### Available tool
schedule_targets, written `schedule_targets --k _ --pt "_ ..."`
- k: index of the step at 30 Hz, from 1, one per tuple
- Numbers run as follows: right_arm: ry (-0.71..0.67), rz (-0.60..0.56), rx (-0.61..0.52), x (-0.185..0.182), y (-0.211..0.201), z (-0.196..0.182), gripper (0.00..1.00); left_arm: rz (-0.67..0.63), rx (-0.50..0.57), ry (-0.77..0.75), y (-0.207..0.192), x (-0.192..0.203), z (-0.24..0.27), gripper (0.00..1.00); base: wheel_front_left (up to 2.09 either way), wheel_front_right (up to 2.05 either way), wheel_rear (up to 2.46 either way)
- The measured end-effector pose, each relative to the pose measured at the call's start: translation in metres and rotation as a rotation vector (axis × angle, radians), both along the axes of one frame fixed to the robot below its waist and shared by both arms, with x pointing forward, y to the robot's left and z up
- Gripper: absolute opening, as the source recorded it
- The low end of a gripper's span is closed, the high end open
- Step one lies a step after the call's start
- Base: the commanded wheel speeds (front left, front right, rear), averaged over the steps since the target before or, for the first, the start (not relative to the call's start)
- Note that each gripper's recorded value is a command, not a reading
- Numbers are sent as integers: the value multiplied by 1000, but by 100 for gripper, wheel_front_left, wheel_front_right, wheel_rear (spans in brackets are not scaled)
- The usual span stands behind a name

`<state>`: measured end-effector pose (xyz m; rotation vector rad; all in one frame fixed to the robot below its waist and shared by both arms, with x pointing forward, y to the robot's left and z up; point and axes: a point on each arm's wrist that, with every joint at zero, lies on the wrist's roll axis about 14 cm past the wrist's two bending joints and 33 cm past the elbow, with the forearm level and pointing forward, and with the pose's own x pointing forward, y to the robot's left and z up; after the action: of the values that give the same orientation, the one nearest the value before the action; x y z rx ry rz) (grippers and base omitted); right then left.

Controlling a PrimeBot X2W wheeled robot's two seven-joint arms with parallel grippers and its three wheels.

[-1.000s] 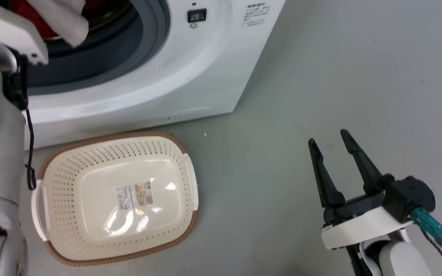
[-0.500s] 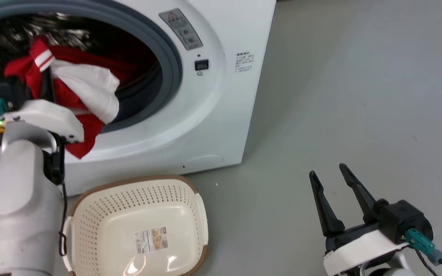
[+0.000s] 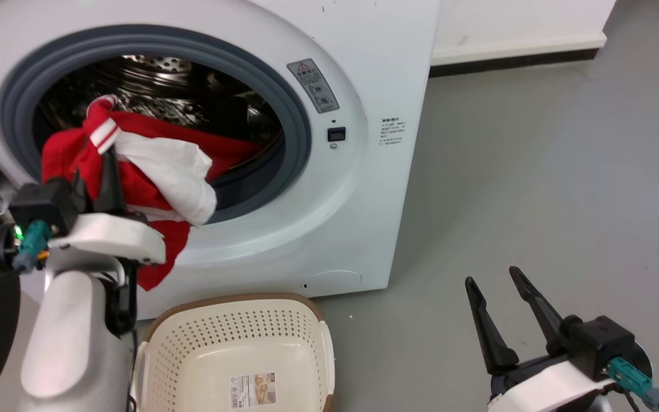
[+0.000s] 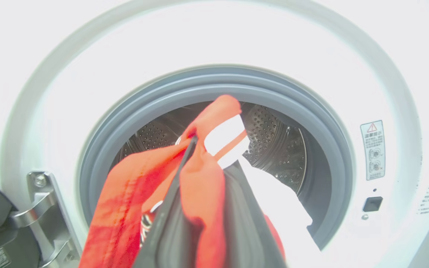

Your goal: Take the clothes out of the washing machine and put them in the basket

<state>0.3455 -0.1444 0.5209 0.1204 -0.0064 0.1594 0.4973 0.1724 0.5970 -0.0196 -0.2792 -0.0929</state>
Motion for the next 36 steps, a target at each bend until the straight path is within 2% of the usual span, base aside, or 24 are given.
schedule_targets --k 12,21,26,27,36 --pt "-16 52 1 -6 16 9 100 9 -42 -115 -2 -71 28 0 0 0 0" --pt "2 86 -2 -2 26 5 100 -2 -73 -108 -12 -111 32 0 0 0 0" --pt "20 105 -2 6 32 0 100 18 -92 41 -8 -111 -11 0 0 0 0" --pt "31 105 -3 13 32 -4 100 21 -114 143 -10 -107 -46 0 0 0 0" --pt "80 90 0 31 27 -24 100 30 -155 440 -17 -104 -158 0 0 0 0"
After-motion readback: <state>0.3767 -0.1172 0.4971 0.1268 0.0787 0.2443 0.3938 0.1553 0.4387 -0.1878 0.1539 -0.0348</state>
